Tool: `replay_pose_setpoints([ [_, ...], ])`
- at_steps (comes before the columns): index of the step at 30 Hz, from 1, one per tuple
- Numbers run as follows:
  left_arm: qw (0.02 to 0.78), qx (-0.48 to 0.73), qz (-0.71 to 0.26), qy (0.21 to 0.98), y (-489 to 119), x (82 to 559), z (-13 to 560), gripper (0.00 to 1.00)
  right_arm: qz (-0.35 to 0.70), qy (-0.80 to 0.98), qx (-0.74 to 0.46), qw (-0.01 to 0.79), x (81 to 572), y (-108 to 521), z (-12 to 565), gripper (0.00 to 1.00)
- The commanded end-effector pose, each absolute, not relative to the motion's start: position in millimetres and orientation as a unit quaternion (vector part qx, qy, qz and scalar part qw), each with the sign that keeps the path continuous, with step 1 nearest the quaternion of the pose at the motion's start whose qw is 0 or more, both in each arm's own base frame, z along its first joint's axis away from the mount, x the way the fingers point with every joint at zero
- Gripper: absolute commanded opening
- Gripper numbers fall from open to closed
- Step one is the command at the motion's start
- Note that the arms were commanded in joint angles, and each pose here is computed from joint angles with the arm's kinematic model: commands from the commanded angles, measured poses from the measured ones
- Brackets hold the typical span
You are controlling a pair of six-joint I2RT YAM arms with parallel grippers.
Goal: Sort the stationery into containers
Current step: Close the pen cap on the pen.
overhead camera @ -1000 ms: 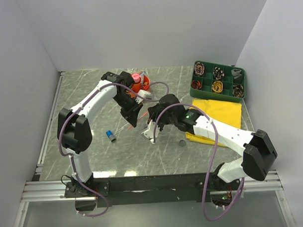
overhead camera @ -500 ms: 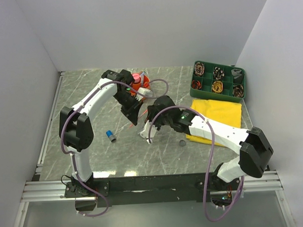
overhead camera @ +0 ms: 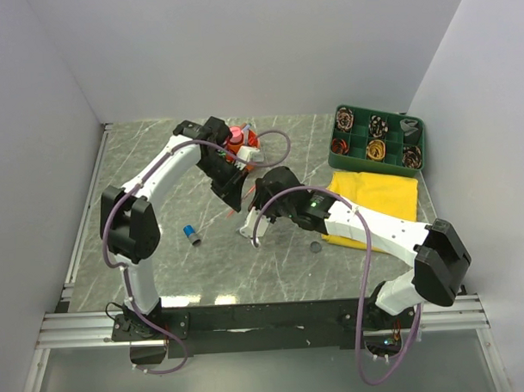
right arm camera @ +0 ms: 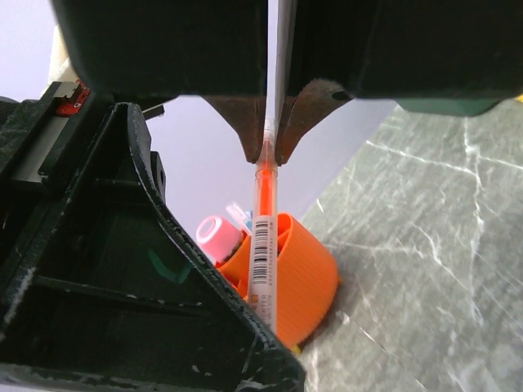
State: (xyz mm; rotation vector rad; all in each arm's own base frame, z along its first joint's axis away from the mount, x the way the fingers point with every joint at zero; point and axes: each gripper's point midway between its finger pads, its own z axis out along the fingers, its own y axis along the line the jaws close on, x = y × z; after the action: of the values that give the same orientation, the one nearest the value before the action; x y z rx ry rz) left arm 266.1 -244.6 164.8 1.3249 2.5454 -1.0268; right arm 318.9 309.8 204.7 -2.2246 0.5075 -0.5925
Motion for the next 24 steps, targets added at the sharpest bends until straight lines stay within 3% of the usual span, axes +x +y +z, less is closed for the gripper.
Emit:
replay_pose_setpoints([
  [1, 0.198, 0.473, -0.367, 0.776, -268.8, 285.0, 220.3, 0.01, -0.210, 0.162, -0.878, 0.399, 301.0, 332.7, 218.7, 0.00],
  [13, 0.341, 0.507, -0.368, 0.701, -273.6, 282.7, 258.5, 0.01, -0.254, 0.205, -0.855, 0.403, 316.2, 330.8, 230.2, 0.00],
  [24, 0.344, 0.537, -0.356, 0.682, -257.4, 256.7, 265.5, 0.01, -0.356, 0.276, -0.772, 0.449, 354.9, 321.7, 273.7, 0.23],
])
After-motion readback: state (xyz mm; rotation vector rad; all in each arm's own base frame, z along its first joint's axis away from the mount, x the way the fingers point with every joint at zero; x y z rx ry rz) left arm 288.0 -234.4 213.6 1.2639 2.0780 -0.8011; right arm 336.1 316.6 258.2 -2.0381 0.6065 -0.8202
